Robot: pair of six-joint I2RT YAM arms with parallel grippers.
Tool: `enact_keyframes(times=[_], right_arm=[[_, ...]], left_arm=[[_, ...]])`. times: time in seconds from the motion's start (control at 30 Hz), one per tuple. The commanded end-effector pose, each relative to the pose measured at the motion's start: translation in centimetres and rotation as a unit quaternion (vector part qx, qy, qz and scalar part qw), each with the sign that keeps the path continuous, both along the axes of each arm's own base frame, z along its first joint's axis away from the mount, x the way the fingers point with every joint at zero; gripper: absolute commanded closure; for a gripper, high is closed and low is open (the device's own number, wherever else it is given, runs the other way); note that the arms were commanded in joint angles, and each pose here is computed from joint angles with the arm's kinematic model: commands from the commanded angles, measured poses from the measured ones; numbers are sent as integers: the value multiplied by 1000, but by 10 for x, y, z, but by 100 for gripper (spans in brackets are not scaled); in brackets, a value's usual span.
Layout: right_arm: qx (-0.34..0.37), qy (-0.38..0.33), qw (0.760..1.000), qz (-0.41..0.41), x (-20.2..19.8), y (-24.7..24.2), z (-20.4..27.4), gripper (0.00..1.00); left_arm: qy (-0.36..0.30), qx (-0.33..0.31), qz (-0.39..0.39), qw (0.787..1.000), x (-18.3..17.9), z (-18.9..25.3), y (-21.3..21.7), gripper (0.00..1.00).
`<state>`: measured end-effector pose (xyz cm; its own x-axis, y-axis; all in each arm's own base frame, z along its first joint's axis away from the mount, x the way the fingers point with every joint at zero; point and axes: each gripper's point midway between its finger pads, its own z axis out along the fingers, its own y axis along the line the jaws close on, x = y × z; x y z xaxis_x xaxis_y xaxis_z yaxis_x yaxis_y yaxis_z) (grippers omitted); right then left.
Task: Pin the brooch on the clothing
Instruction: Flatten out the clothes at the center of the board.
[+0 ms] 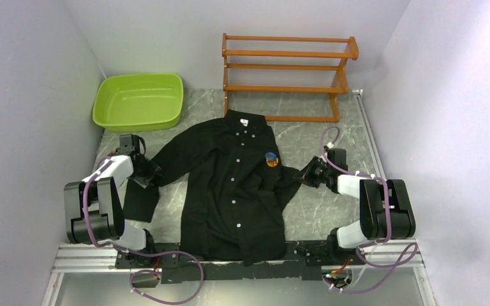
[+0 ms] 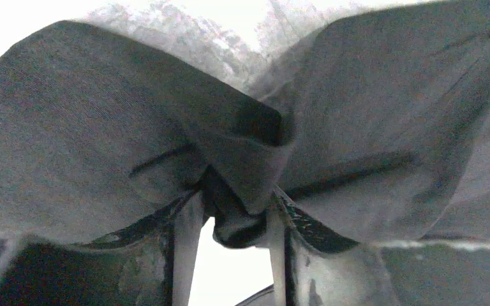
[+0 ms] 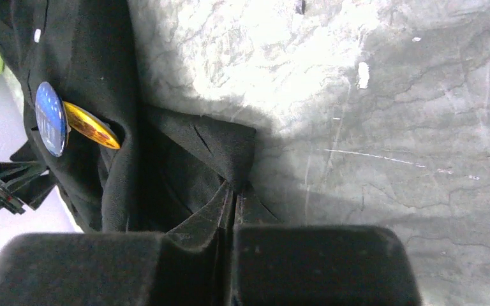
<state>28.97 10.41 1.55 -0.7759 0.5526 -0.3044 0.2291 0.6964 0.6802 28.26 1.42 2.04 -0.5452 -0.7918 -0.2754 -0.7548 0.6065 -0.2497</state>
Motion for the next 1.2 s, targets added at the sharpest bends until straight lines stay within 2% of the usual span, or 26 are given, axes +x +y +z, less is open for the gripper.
enact_keyframes(times=[0.0,0.07,0.1,0.23,0.3,0.4,0.53,0.57,0.6,0.63,0.7,0.73,0.8,0.87,1.0,1.1,1.17], right_arm=[[-13,19,1000,-3,-2,-4,-3,100],[-32,4,999,-25,10,-20,9,100],[-46,-4,998,-41,16,-31,16,100],[-89,-37,988,-125,32,-93,49,100],[-91,-46,977,-186,31,-123,62,100],[-88,-82,954,-273,30,-157,82,100],[-107,-104,942,-300,34,-175,104,100],[-111,-102,942,-300,35,-177,107,95],[-113,-106,942,-299,37,-178,110,84],[-114,-114,942,-294,39,-177,113,73],[-121,-138,945,-271,44,-175,123,52],[-118,-149,949,-252,46,-170,129,47],[-115,-158,956,-219,50,-159,140,35],[-134,-171,955,-202,52,-150,151,26],[-174,-210,951,-147,59,-114,173,7],[-195,-220,954,-65,69,-69,174,6],[-183,-227,956,-3,74,-31,166,7]], left_arm=[[-12,-48,50,998,-1,-20,4,71],[-18,-59,89,994,-5,-23,16,94],[-17,-58,106,993,-7,-24,23,97],[-4,-47,168,985,-14,-26,46,97],[-2,-41,196,980,-20,-24,57,97],[1,1,242,970,-35,-15,79,97],[-29,53,264,963,-43,13,98,97],[-33,63,262,962,-43,20,101,97],[-39,71,253,964,-42,27,103,89],[-48,78,240,967,-39,36,105,77],[-82,85,196,973,-25,58,105,40],[-105,87,174,975,-18,71,104,27],[-139,97,129,977,-7,95,96,12],[-157,103,88,978,1,114,82,7],[-204,115,-30,972,29,145,33,7],[-231,85,-125,961,54,152,-14,9],[-240,60,-178,952,71,148,-41,11]])
